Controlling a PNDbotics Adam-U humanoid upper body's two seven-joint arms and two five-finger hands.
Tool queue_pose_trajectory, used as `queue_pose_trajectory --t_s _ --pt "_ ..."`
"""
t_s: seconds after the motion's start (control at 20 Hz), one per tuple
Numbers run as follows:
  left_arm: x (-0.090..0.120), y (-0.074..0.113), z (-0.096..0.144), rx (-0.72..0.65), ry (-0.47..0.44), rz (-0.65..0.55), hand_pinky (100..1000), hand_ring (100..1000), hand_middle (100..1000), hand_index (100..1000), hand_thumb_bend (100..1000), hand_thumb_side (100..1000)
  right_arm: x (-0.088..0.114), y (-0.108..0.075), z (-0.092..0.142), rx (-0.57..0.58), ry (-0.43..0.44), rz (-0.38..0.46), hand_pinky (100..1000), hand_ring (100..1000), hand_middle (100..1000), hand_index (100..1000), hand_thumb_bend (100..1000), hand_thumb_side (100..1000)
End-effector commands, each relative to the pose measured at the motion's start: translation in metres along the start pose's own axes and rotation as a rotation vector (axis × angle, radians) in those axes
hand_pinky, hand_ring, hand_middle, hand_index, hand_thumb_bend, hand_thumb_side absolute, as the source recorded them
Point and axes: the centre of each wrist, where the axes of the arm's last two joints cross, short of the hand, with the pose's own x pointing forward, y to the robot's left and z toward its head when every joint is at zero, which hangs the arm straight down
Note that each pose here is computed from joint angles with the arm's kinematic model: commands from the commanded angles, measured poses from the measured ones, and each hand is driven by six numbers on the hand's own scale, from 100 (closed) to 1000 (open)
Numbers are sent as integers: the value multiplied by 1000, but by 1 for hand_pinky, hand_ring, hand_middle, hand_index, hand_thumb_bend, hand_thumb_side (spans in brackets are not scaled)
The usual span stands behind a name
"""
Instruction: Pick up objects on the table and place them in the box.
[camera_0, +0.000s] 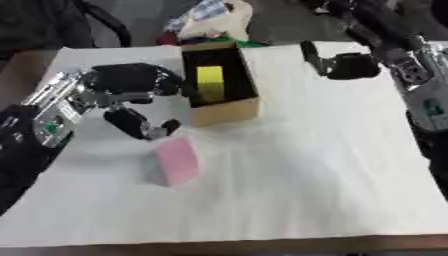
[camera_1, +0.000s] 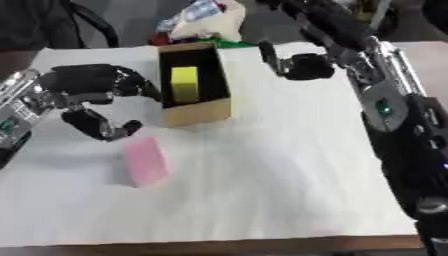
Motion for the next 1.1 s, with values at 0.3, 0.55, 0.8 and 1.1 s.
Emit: queue_pose_trajectory --t_s 0.3,0.55,0.8,1.1 --pt "9 18 -5 -247 -161 -246 867 821 798 976 488 812 -1 -10 0 -12 -3 16 806 824 862 968 100 546" --pt "12 22 -2 -281 -144 -325 874 829 804 979 584 772 -1 -8 1 -7 -1 12 806 824 862 968 100 555" --pt "9 17 8 -317 -109 -383 880 839 817 987 592 597 -2 -7 2 -3 4 12 806 824 862 967 100 565" --pt "5 1 14 -332 -91 -414 876 834 809 981 575 517 -2 -6 4 -2 7 9 805 824 862 966 100 571"
